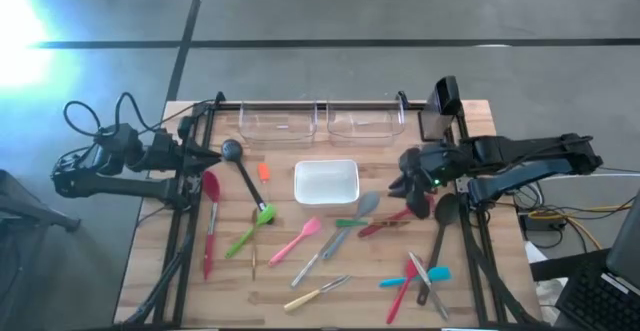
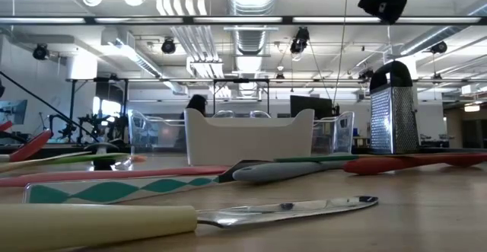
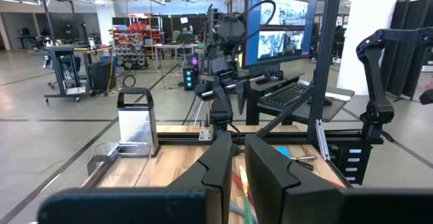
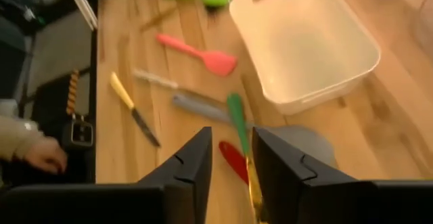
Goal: Pick & Place Kitchen Items
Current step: Put the green table knife into the right transparent bin
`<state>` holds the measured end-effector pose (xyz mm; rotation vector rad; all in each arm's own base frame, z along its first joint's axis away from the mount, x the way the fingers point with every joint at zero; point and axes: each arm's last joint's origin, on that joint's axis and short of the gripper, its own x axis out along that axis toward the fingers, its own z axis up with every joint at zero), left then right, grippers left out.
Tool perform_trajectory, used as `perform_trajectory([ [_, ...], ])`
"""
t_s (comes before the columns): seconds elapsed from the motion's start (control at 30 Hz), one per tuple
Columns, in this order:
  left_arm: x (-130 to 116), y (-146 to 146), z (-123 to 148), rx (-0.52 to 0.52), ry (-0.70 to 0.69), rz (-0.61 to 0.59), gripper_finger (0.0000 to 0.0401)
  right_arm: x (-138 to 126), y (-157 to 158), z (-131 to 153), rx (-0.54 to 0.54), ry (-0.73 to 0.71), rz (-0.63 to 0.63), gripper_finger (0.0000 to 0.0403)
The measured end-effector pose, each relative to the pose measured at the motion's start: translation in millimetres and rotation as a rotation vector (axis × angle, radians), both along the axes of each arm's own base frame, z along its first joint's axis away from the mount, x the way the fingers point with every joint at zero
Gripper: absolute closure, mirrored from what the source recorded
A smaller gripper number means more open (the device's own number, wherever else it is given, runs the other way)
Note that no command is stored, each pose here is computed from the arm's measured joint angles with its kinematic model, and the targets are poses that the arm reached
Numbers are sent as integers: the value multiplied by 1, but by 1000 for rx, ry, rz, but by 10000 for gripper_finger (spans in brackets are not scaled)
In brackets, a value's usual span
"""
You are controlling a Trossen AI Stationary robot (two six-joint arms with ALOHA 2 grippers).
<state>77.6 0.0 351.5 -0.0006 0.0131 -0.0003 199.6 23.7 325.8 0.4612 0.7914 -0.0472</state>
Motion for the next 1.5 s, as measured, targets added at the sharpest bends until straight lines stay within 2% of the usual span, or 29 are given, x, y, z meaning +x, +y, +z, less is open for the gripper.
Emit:
perform_trajectory([
  [0.2, 0, 0, 0, 0, 0, 0, 353, 20, 17, -1, -2, 67, 61, 249],
  [0.33, 0, 0, 0, 0, 0, 0, 356, 37, 34, -16, -13, 147, 108, 224],
  [0.5, 0, 0, 0, 0, 0, 0, 356, 58, 49, -41, 11, 267, 85, 208],
  [0.8, 0, 0, 0, 0, 0, 1, 356, 89, 57, -89, -12, 417, -11, 218],
  [1.0, 0, 0, 0, 0, 0, 0, 355, 100, 56, -110, -108, 446, -142, 226],
  [1.5, 0, 0, 0, 0, 1, 0, 355, 109, 57, -140, -116, 527, -188, 227],
])
